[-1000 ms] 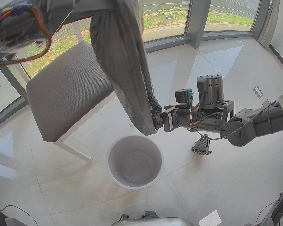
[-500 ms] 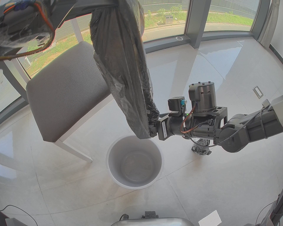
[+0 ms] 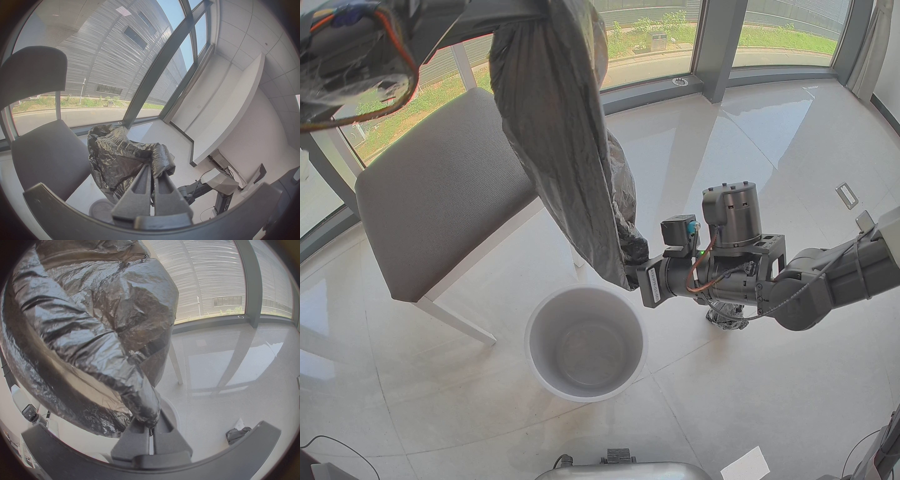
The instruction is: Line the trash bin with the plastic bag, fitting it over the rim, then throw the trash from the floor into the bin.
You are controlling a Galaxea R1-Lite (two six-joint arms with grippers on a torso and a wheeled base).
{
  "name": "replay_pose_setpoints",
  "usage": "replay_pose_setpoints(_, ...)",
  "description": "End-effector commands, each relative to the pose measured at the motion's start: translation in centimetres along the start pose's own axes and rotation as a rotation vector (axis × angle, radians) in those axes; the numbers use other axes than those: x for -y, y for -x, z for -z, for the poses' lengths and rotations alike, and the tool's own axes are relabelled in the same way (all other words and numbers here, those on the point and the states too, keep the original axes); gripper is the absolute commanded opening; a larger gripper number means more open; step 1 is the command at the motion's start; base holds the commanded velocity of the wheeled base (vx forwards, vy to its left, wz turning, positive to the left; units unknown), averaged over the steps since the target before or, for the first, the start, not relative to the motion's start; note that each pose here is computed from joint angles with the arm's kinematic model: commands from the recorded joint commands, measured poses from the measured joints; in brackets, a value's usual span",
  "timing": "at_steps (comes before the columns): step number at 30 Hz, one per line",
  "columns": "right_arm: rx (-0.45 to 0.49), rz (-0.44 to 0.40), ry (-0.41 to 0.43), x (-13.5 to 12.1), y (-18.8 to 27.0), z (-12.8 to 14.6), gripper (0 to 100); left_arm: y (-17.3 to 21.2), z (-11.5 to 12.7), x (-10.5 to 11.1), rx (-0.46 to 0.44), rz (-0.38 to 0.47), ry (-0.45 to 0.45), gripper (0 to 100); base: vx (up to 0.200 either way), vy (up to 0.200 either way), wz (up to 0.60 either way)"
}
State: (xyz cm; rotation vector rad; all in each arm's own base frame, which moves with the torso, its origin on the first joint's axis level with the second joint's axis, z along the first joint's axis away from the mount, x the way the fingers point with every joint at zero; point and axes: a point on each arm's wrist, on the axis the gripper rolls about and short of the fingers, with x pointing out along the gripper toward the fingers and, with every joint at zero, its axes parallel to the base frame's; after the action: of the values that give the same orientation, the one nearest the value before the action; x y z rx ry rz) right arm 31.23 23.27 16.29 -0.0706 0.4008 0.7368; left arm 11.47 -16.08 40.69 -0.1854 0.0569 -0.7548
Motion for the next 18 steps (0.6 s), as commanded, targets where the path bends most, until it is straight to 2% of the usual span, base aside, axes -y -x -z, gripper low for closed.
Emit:
replay_pose_setpoints(1,-0.012,0.008,0.003,-0.3,3.6,0.5,0,-0.6,1.4,-0.6,-0.045,-0.066,0.017,0,0.000,0.000,0.00)
replay_pose_setpoints(3,-0.028,0.006,0.006,-0.7,5.9,1.3,0,-0.7,2.8,-1.2,-0.089,-0.124,0.029,0,0.000,0.000,0.00)
replay_pose_setpoints(6,-0.065,-0.003,0.010,-1.3,9.1,2.8,0,-0.1,4.8,-2.1,-0.160,-0.170,0.034,0,0.000,0.000,0.00)
replay_pose_setpoints(7,-0.065,-0.003,0.010,-1.3,9.1,2.8,0,-0.1,4.8,-2.1,-0.160,-0.170,0.034,0,0.000,0.000,0.00)
replay_pose_setpoints(11,-0.183,-0.047,0.019,-2.7,12.9,6.3,0,2.7,7.2,-2.7,-0.313,-0.194,0.031,0,0.000,0.000,0.00)
replay_pose_setpoints(18,-0.310,-0.129,0.043,-4.7,14.8,9.7,0,5.5,9.7,-2.6,-0.503,-0.223,0.158,0,0.000,0.000,0.00)
